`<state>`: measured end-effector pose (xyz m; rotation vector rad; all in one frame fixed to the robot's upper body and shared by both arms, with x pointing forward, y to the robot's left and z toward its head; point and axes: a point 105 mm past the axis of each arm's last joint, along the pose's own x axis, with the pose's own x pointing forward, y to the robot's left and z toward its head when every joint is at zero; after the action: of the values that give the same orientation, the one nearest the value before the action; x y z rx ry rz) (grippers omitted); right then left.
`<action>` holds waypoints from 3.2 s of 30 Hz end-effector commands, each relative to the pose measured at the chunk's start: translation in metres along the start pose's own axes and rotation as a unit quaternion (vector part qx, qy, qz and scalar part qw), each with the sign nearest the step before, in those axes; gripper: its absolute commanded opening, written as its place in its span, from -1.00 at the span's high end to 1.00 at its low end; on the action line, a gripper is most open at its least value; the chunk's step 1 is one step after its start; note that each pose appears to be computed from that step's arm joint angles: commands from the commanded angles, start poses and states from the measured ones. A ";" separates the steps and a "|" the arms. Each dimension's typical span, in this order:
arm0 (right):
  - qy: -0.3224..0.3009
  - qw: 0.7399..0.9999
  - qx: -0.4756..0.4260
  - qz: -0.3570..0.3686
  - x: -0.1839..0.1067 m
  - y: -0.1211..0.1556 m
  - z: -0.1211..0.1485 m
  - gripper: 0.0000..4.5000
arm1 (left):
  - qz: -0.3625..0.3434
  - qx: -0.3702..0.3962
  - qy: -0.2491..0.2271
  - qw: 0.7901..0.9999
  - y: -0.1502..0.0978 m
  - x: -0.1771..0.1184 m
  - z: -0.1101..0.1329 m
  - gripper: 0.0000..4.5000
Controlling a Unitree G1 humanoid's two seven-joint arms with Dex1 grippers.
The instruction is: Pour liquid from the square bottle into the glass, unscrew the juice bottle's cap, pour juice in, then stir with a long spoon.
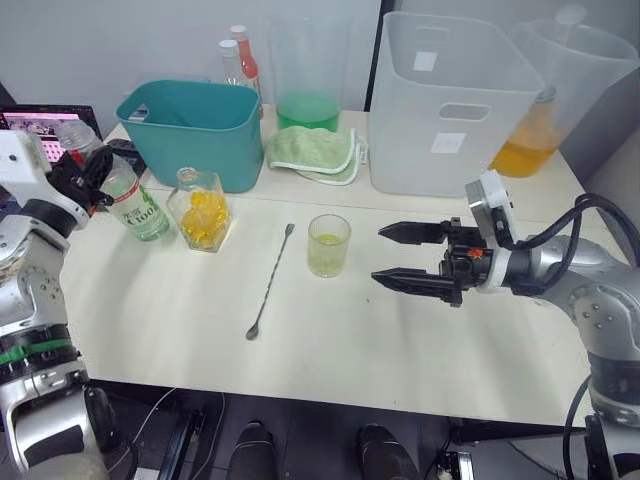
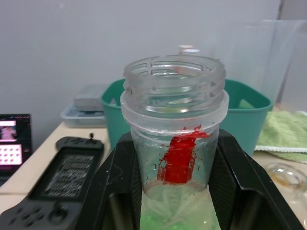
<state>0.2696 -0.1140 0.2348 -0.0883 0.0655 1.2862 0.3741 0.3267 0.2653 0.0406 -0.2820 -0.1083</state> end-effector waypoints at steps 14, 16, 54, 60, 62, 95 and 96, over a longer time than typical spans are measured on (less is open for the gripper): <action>0.000 0.999 -0.027 -0.042 -0.014 0.007 0.011 -1.00 | 0.006 0.022 0.013 1.000 0.004 0.010 -0.021 0.33; 0.008 0.999 -0.025 -0.044 -0.014 0.007 0.009 -1.00 | 0.012 0.019 0.005 1.000 0.005 0.008 -0.020 -0.05; 0.012 0.987 -0.051 -0.155 -0.027 -0.024 -0.002 -1.00 | -0.363 0.034 0.028 0.931 -0.146 -0.036 0.059 -0.99; 0.040 0.982 -0.017 -0.186 -0.038 -0.026 -0.026 -1.00 | -0.359 0.080 0.092 0.925 -0.147 -0.060 0.009 -0.99; 0.052 0.980 0.009 -0.192 -0.046 -0.023 -0.039 -1.00 | -0.361 0.085 0.139 0.918 -0.147 -0.073 -0.013 -0.99; 0.010 0.979 -0.022 -0.204 -0.088 0.034 -0.045 -1.00 | -0.248 0.023 0.178 0.952 -0.169 -0.105 -0.092 -0.99; 0.008 0.980 -0.026 -0.197 -0.086 0.032 -0.042 -1.00 | -0.236 0.015 0.179 0.955 -0.168 -0.106 -0.091 -0.99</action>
<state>0.2140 -0.1933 0.1938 -0.1243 0.0552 0.8703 0.2837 0.1739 0.1280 0.1501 0.1335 -0.5983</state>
